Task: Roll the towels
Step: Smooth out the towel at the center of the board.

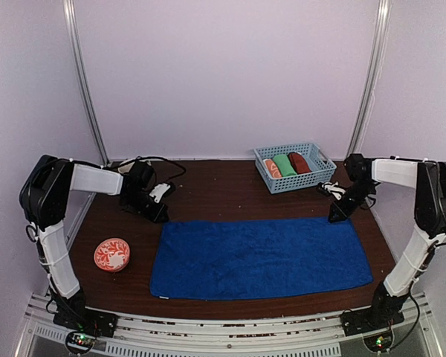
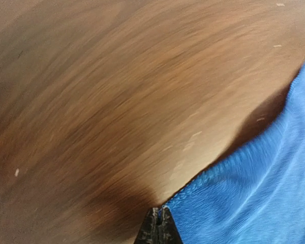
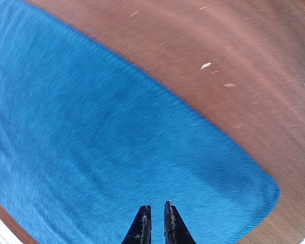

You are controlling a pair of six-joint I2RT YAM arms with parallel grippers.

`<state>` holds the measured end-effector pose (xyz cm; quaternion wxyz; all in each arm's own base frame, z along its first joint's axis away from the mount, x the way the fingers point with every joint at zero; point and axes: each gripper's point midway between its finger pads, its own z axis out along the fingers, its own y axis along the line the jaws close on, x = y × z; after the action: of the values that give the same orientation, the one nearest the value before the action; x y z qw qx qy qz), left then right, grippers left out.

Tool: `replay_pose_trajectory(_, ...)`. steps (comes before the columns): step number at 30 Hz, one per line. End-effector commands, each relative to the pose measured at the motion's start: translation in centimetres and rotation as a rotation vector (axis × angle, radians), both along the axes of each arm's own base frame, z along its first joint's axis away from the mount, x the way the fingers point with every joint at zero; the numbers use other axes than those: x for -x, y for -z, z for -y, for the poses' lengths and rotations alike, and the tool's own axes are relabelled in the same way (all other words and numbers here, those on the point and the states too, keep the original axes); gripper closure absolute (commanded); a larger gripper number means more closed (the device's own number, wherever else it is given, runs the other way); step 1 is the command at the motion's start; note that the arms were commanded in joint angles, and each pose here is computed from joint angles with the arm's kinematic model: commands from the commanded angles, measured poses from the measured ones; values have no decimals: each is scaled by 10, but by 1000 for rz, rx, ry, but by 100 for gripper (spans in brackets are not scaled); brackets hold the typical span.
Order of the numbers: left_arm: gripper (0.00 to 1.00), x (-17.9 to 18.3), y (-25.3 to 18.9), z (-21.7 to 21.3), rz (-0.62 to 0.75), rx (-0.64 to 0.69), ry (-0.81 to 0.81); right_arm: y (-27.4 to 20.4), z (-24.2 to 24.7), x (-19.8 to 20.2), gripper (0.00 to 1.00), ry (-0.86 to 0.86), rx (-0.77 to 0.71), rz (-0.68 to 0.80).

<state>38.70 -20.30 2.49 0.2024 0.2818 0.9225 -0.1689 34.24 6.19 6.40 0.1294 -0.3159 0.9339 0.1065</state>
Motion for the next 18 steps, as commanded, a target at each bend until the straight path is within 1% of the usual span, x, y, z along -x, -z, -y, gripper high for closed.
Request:
replay_pose_trajectory(1, 100, -11, -5, -23, 34, -41, -141, -9, 19, -30, 89, 148, 43, 65)
replay_pose_trajectory(4, 100, -7, -3, -31, 20, -68, -183, -10, 27, -36, 88, 190, 48, 72)
replay_pose_trajectory(8, 99, -9, -11, -35, 57, -55, -224, -5, 41, -41, 87, 235, 97, 81)
replay_pose_trajectory(9, 95, -10, -13, -36, 63, -59, -236, -4, 45, -42, 87, 251, 108, 80)
replay_pose_trajectory(13, 73, -12, -13, -48, 62, -85, -290, 2, 66, -48, 85, 322, 139, 74)
replay_pose_trajectory(18, 65, -10, -12, -46, 37, -53, -292, 7, 82, -54, 84, 375, 160, 62)
